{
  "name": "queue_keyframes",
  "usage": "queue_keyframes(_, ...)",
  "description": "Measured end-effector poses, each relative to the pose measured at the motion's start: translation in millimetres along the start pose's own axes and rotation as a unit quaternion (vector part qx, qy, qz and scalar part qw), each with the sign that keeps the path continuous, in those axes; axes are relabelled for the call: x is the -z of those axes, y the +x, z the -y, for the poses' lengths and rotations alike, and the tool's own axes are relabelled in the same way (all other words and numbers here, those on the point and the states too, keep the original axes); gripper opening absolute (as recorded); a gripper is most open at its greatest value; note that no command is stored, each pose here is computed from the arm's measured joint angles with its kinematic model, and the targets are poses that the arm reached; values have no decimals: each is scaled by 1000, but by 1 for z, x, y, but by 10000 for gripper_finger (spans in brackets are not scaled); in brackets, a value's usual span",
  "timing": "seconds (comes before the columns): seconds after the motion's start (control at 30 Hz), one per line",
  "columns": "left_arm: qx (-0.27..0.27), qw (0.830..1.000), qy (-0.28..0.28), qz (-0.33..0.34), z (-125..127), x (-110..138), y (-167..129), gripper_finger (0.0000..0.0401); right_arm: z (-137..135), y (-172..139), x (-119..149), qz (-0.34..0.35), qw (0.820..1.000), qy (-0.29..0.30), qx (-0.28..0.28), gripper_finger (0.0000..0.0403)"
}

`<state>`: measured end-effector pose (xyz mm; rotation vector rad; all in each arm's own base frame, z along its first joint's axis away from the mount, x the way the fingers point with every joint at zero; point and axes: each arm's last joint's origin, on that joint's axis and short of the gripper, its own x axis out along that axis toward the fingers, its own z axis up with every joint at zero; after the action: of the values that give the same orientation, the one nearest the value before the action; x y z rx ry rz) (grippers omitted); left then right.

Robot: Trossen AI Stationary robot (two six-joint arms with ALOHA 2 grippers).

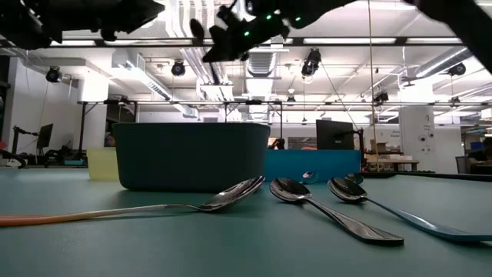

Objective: Sort silverware by color (type)
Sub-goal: Put the blue spoon into the green bin

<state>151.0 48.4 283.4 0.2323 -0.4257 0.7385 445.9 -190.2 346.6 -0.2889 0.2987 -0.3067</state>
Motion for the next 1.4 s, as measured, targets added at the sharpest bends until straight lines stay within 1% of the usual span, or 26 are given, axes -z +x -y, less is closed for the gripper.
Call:
queue_keyframes(0.2, -33, 999, 24, -1, -7, -5, -7, 153, 8, 46, 16, -26, 999, 1, -42, 8)
queue_keyframes(0.33, -37, 998, 44, 0, -9, -8, -8, 153, 10, 71, 31, -42, 998, 4, -46, 8)
queue_keyframes(0.43, -39, 997, 59, 2, -10, -9, -9, 153, 7, 84, 50, -41, 997, 7, -59, 8)
queue_keyframes(0.57, -58, 996, 75, -10, -11, -8, -9, 153, 0, 96, 69, -57, 995, 9, -78, 8)
queue_keyframes(0.63, -53, 994, 97, -27, -10, -5, -9, 153, -2, 99, 75, -58, 994, 11, -92, 8)
queue_keyframes(0.7, -41, 989, 131, -60, -8, 2, -9, 153, -4, 101, 78, -58, 993, 13, -103, 8)
queue_keyframes(0.77, -25, 980, 160, -113, -7, 9, -6, 152, -4, 102, 80, -59, 993, 7, -106, 8)
queue_keyframes(0.8, -14, 976, 166, -143, -7, 12, -4, 151, -4, 102, 80, -60, 993, 5, -106, 8)
queue_keyframes(0.93, 43, 952, 160, -259, -10, 15, 9, 142, -5, 102, 80, -59, 993, 1, -107, 8)
queue_keyframes(0.97, 50, 944, 159, -284, -12, 15, 13, 140, -5, 102, 80, -60, 992, 1, -107, 8)
queue_keyframes(1.03, 47, 929, 170, -325, -16, 14, 22, 136, -5, 102, 80, -60, 992, 0, -107, 8)
queue_keyframes(1.2, 36, 899, 219, -379, -26, 10, 41, 142, -5, 102, 80, -63, 992, 1, -108, 8)
queue_keyframes(1.3, 37, 886, 248, -391, -30, 8, 49, 156, -5, 102, 81, -66, 992, 0, -110, 8)
queue_keyframes(1.4, 43, 880, 268, -389, -31, 4, 55, 174, -5, 101, 81, -65, 992, -1, -110, 8)
